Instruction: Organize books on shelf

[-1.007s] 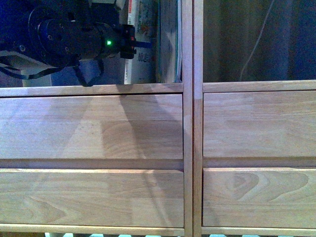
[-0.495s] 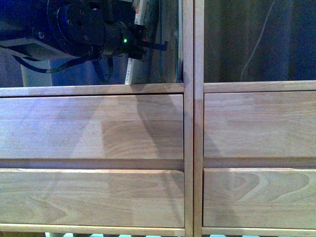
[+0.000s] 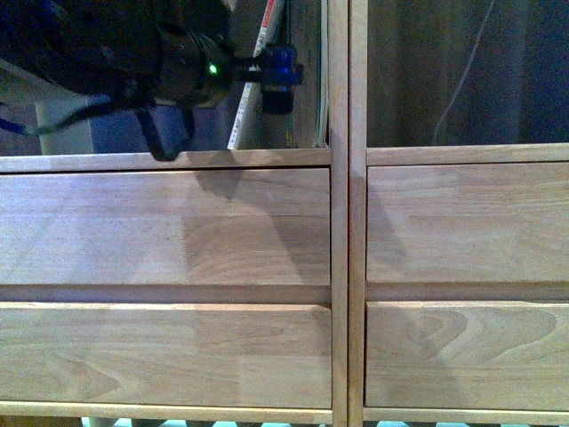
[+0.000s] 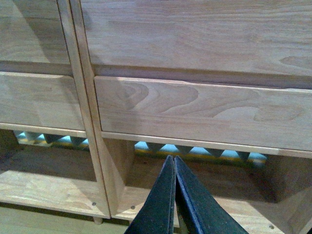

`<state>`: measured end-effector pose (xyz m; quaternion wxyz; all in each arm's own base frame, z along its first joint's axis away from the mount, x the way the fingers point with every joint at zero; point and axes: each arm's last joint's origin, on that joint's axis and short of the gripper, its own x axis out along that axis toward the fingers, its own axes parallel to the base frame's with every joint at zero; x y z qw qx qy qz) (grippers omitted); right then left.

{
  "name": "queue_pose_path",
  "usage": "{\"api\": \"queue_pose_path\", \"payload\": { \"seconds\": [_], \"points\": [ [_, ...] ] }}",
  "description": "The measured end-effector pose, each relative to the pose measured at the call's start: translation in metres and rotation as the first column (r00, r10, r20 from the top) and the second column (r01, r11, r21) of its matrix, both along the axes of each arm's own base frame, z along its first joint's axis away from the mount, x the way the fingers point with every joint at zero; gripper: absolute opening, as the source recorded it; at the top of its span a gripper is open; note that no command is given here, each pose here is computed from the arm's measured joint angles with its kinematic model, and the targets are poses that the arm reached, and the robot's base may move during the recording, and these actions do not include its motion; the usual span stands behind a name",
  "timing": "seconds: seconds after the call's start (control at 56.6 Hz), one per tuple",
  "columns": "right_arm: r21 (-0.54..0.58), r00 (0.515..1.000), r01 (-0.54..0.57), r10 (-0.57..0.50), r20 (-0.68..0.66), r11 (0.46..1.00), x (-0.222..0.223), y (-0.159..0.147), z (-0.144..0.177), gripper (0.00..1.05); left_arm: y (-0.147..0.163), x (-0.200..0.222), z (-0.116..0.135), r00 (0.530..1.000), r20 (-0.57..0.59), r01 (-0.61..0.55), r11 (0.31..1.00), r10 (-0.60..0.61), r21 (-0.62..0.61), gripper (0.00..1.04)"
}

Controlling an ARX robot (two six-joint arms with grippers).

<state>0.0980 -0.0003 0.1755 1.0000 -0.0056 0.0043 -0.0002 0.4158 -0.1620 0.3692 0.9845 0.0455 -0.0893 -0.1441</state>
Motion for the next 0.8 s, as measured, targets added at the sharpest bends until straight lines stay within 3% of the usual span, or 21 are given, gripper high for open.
{"api": "queue_pose_path", "payload": {
  "seconds": [0.053,0.177,0.371,0.601,0.636,0.724,0.795],
  "points": [
    [0.0,1.0,0.0,0.0,0.001,1.0,0.0,0.0,-0.001,0.04,0.01,-0.014,0.006,1.0,-0.003,0.01,0.999,-0.011,-0.04,0.99],
    [0.0,1.0,0.0,0.0,-0.001,1.0,0.0,0.0,-0.002,0.23,0.041,-0.048,0.013,1.0,0.011,0.016,0.995,-0.015,-0.098,0.97],
    [0.0,1.0,0.0,0.0,-0.001,1.0,0.0,0.0,-0.002,0.58,0.102,-0.119,-0.008,0.995,-0.079,0.049,0.989,-0.06,-0.138,0.97],
    [0.0,1.0,0.001,-0.001,0.0,1.0,0.0,0.0,-0.002,0.94,0.109,-0.138,-0.005,0.996,-0.063,0.049,0.987,-0.06,-0.153,0.97],
    [0.001,1.0,0.0,0.0,0.0,1.0,0.0,0.0,-0.002,0.98,0.108,-0.139,-0.008,0.995,-0.101,-0.024,0.989,0.01,-0.143,0.93],
    [0.001,1.0,0.0,0.0,0.0,1.0,0.0,0.0,-0.002,0.97,0.116,-0.152,-0.031,0.959,-0.178,-0.239,0.965,0.219,-0.103,0.77],
    [0.001,1.0,0.001,-0.001,0.0,1.0,0.0,0.0,-0.002,0.98,0.125,-0.164,-0.05,0.948,-0.18,-0.281,0.955,0.262,-0.092,0.65]
  ]
}}
